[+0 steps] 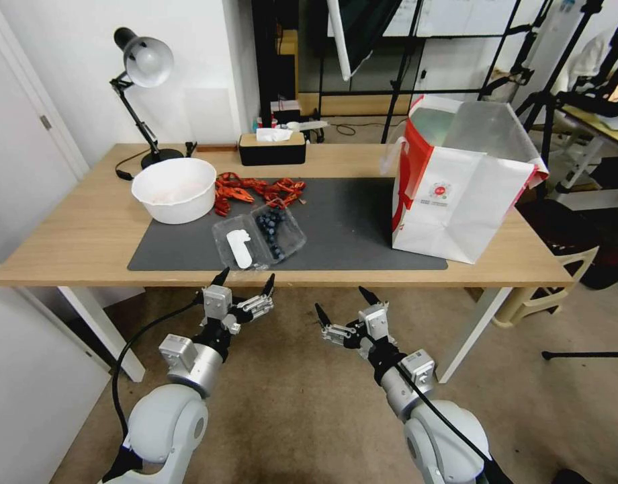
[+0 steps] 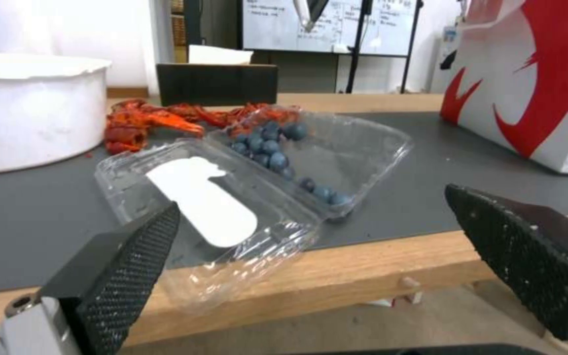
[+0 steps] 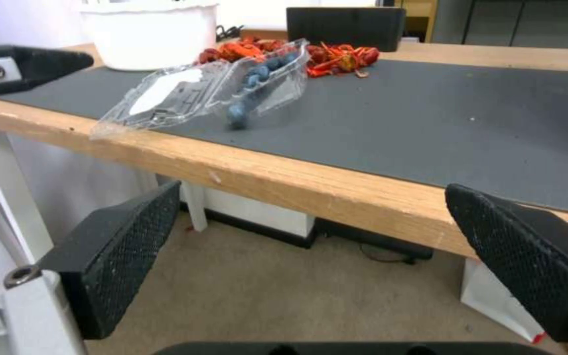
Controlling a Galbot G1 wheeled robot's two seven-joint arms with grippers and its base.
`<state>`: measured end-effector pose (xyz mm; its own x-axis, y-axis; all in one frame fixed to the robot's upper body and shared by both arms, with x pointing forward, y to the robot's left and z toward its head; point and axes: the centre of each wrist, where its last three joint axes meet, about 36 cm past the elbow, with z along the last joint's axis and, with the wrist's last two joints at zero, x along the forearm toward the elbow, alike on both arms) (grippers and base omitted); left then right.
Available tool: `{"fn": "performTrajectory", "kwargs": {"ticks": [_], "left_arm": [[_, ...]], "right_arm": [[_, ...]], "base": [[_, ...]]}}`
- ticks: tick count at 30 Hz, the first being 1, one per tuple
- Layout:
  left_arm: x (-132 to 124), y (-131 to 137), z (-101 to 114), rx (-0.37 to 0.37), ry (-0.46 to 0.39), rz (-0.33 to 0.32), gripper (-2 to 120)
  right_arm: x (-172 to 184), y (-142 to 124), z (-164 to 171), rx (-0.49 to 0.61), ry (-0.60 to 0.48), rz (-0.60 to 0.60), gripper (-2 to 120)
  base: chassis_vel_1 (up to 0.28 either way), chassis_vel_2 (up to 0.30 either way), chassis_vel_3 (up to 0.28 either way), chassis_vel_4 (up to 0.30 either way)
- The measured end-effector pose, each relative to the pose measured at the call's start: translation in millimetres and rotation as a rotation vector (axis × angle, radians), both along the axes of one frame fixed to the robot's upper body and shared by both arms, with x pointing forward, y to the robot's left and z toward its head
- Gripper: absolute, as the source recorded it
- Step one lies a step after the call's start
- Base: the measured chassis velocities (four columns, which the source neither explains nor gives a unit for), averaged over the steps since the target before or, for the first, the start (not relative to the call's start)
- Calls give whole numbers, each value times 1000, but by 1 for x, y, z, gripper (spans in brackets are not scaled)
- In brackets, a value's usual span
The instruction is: Close the takeout container lid, then place the container into the takeout bag.
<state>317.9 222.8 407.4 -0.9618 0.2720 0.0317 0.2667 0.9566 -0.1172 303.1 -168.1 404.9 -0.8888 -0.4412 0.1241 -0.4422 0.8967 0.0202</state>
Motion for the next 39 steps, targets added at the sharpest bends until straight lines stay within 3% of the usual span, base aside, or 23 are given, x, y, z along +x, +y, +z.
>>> {"fn": "performTrajectory", "kwargs": {"ticks": [8,15,24,26,39], "left_arm": [[-2,1,-1,3,2,7,100],[-3,2,-2,-1,7,19,100],[-6,4,-2,-12,13,42,100],[-7,8,-1,-7,13,64,100],[-6,26,2,8,25,122,100]], "right_arm": [[2,1,2,25,-3,7,100],[6,3,8,118,20,32,100],[21,4,18,336,93,76,100],[32,4,23,434,137,84,100],[76,14,36,637,264,87,100]], "base": [[0,0,0,0],[0,0,0,0],[0,0,0,0],[0,0,0,0],[0,0,0,0]]}}
